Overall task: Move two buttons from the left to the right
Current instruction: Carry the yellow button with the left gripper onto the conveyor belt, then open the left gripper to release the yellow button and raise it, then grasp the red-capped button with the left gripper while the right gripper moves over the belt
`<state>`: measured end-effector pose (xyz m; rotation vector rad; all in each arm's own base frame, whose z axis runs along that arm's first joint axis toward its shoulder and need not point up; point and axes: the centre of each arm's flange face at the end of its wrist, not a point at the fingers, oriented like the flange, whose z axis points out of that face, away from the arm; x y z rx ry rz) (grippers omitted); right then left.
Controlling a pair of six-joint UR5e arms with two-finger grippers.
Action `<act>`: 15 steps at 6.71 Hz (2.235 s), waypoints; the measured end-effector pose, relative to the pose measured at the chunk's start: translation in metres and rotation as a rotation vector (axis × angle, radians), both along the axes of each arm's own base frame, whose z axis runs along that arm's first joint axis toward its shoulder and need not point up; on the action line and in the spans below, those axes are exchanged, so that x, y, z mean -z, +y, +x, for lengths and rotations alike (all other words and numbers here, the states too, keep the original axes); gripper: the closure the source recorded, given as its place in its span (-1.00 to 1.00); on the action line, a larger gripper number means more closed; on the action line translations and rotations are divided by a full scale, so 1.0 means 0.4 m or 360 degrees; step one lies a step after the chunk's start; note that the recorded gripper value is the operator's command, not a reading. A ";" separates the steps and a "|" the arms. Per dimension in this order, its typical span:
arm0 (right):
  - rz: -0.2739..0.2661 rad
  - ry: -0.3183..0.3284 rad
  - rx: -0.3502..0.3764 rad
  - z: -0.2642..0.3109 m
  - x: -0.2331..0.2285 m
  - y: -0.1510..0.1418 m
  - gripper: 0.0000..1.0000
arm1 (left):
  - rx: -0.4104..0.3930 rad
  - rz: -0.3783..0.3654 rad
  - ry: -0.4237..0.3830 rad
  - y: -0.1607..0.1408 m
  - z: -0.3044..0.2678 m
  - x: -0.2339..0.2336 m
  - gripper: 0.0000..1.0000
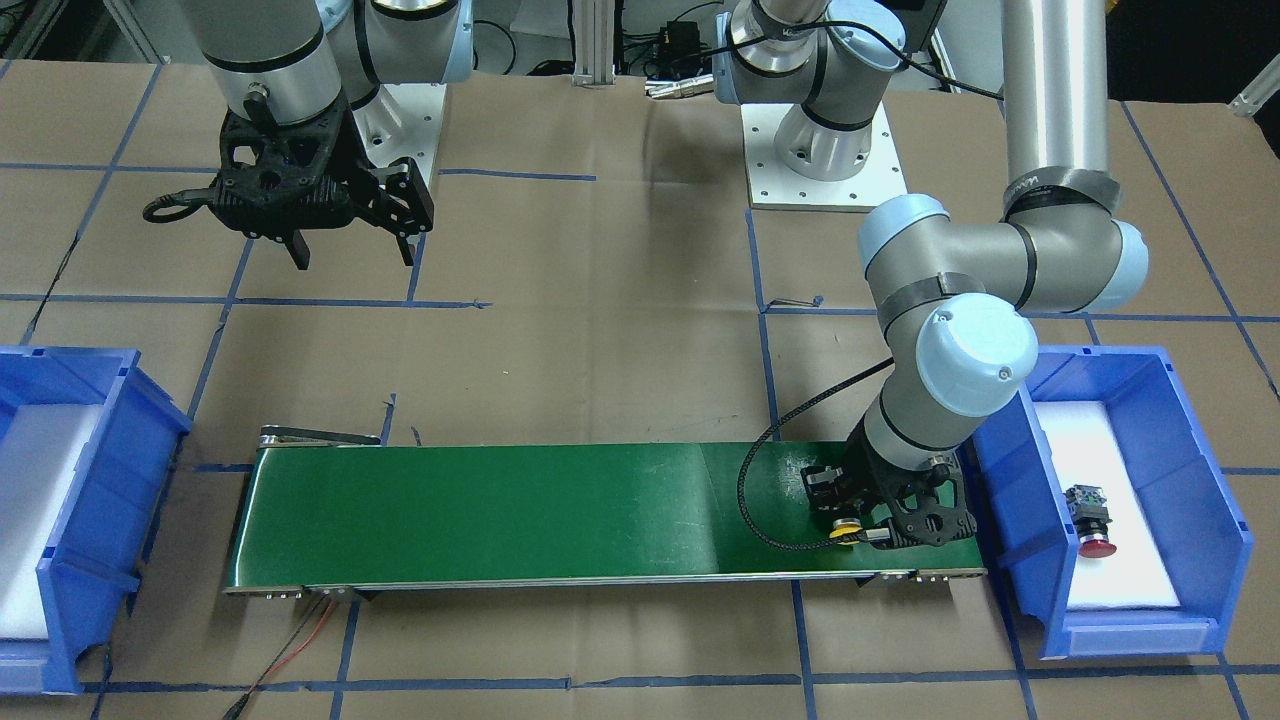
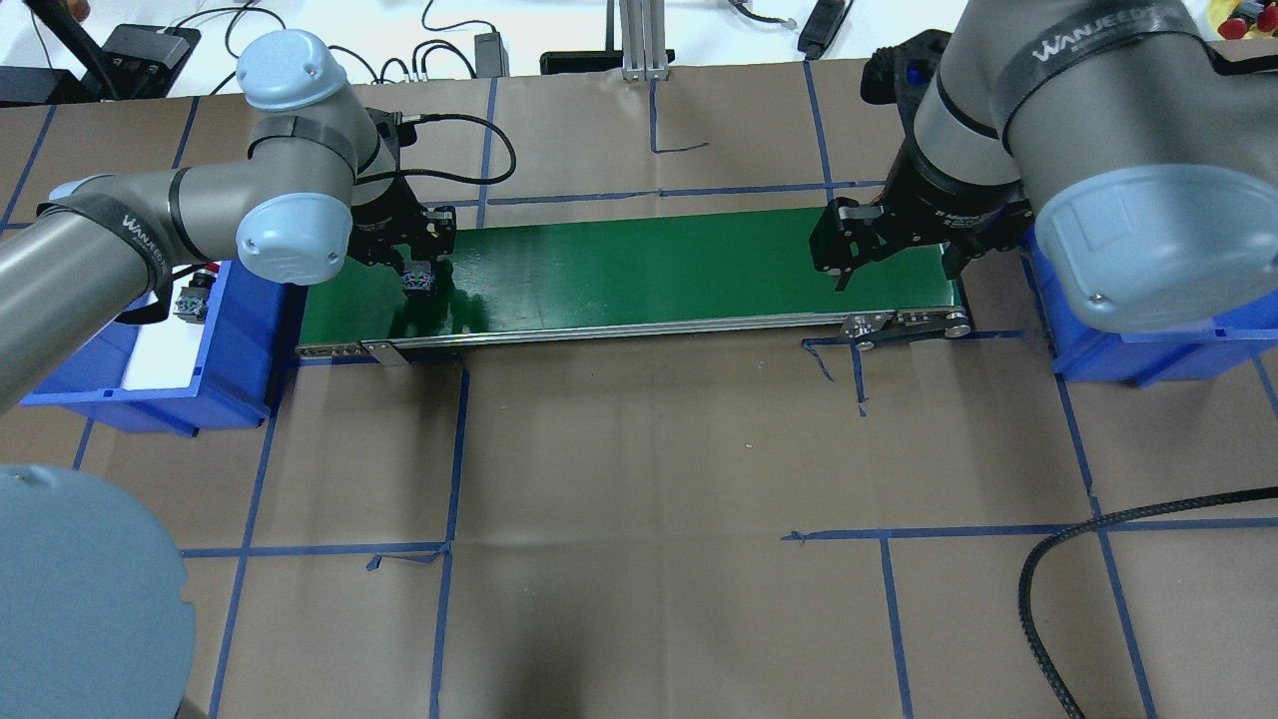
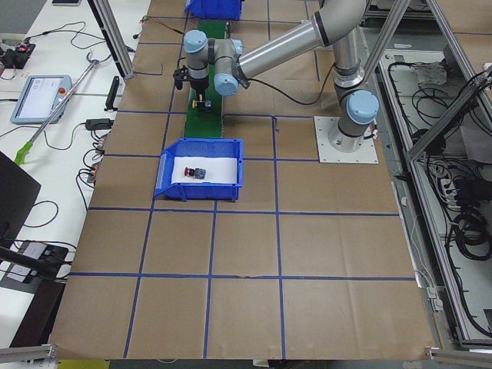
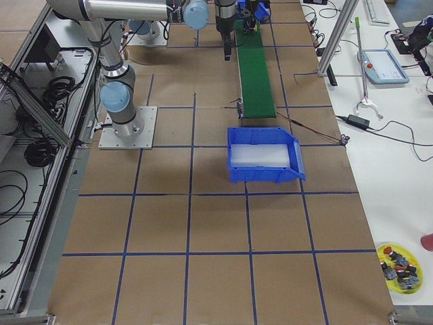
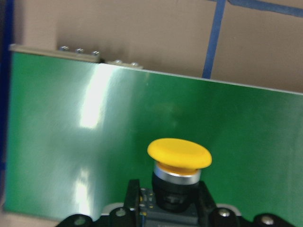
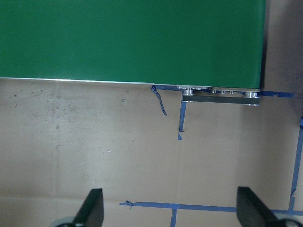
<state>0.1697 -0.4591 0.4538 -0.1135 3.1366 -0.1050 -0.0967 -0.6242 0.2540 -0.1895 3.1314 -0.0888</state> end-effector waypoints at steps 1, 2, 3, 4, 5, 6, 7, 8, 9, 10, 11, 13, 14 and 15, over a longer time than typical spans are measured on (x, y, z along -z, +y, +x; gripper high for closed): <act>0.0002 0.0000 0.0000 0.000 0.001 0.000 -1.00 | 0.0003 -0.0010 -0.0006 -0.001 0.002 -0.001 -0.98; 0.0003 0.0000 -0.0001 0.000 0.001 0.000 -1.00 | 0.0000 -0.0011 -0.0005 -0.001 0.003 0.001 -1.00; 0.0003 0.0000 -0.0002 0.000 0.001 0.000 -1.00 | -0.0009 -0.0015 -0.0004 -0.002 0.007 -0.004 -1.00; 0.0003 0.0000 -0.0004 0.000 0.001 0.000 -1.00 | -0.0018 -0.0028 -0.0006 -0.007 0.012 -0.027 -1.00; 0.0003 0.0000 -0.0003 0.000 0.001 0.000 -1.00 | -0.0022 -0.0051 -0.0009 -0.011 0.015 -0.081 -1.00; 0.0003 0.0000 0.0001 0.000 0.001 0.000 -1.00 | -0.0025 -0.0063 -0.0010 -0.005 0.018 -0.155 -1.00; 0.0002 0.0000 0.0003 0.000 0.001 0.001 -1.00 | -0.0025 -0.0061 -0.0009 0.010 0.020 -0.229 -1.00; 0.0002 0.0000 0.0003 0.000 0.000 0.001 -1.00 | -0.0020 -0.0058 -0.0007 0.027 0.022 -0.291 -1.00; 0.0002 0.0000 0.0002 0.000 0.000 0.001 -1.00 | -0.0019 -0.0057 -0.0008 0.034 0.044 -0.322 -1.00; 0.0001 0.0000 0.0003 0.000 0.000 0.001 -1.00 | -0.0010 -0.0051 -0.0012 0.029 0.118 -0.333 -1.00; 0.0002 0.0000 0.0006 0.000 0.000 0.001 -1.00 | 0.0012 -0.0038 -0.0019 0.024 0.221 -0.330 -1.00; 0.0005 -0.0002 0.0007 0.000 0.002 0.001 -1.00 | 0.0028 -0.0008 -0.0026 0.023 0.406 -0.308 -1.00; 0.0004 -0.0002 0.0007 0.000 0.003 0.000 -1.00 | 0.0021 0.0009 -0.0025 0.029 0.494 -0.291 -1.00; 0.0002 -0.0002 0.0007 0.000 0.006 -0.003 -1.00 | 0.0043 0.0032 -0.0020 0.032 0.574 -0.263 -1.00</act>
